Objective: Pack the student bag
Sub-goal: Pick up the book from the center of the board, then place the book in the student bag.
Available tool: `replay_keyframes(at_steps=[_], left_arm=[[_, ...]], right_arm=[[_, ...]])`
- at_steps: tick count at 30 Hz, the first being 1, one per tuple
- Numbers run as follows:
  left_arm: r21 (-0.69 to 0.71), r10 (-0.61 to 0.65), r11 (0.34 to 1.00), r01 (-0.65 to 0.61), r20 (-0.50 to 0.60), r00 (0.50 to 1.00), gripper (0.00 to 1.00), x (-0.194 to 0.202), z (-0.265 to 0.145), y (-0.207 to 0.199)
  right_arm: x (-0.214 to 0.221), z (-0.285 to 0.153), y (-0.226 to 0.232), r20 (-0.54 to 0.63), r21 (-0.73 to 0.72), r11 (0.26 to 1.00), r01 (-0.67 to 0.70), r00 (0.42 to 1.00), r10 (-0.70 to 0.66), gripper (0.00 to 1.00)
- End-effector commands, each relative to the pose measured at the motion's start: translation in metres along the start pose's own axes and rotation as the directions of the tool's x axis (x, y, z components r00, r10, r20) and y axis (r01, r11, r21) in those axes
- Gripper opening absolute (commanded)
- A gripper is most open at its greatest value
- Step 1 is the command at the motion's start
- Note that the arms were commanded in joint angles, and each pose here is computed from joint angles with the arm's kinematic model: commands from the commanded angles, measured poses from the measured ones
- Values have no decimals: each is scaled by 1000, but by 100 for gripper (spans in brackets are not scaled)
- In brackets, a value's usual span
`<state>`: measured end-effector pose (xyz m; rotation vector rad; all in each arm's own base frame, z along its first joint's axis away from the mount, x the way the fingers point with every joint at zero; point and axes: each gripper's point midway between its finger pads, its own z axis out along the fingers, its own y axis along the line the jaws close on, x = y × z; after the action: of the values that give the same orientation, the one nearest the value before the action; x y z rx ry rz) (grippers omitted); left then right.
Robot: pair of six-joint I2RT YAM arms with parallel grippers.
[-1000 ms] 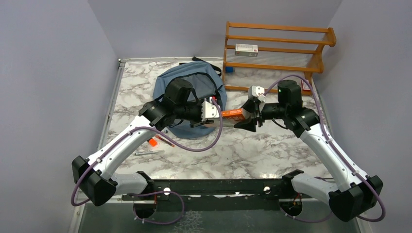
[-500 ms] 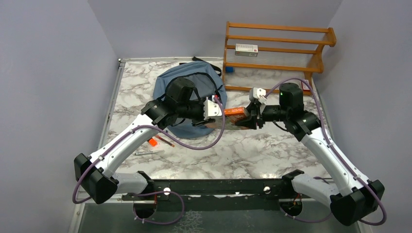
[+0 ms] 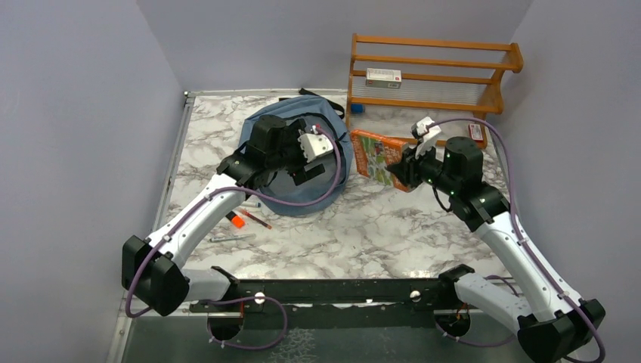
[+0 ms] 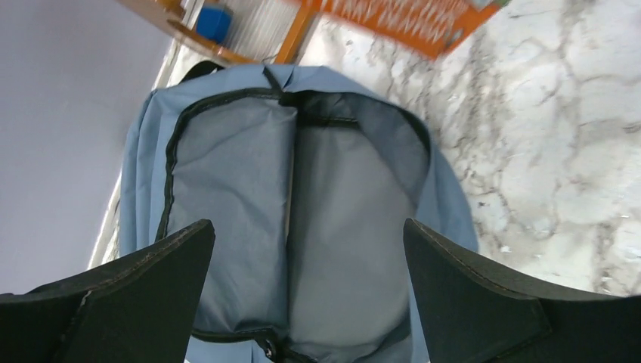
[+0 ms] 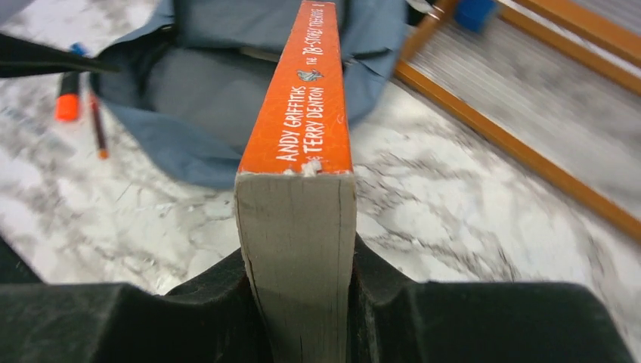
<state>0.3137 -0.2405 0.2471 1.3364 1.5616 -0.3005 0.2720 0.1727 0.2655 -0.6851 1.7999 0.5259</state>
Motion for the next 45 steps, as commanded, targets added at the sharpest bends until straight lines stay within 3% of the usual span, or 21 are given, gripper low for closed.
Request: replay_keyframes(at_steps=[1,10,17,24,30,38,45], left_arm=[[-92,-15,996,9,-58,998,95,24,16,23],[-181,-66,983,20,-253,965,98,85,56,52],[-209,-48,978,-27,-346,937,99,119,82,63],[-322,-58,944,-76,-389,919,97,140,91,91],[-354,-38,926,-130,-430,902,87,153,97,104],[-364,-54,924,-113,-418,907,61,143,90,112],[-366,-63,926,-91,-390,919,49,128,80,113]], right_arm=[[-16,-9,-44,65,286,939,-193,981,182,1],[-2,5,-15,41,150,926,-347,938,345,1],[9,5,-4,8,105,919,-379,925,381,1],[9,-1,-3,8,115,922,-370,928,372,1],[8,-5,-4,9,121,923,-367,930,368,1],[5,-3,-2,15,109,920,-377,926,378,1],[5,-1,-1,23,102,909,-405,914,405,1]])
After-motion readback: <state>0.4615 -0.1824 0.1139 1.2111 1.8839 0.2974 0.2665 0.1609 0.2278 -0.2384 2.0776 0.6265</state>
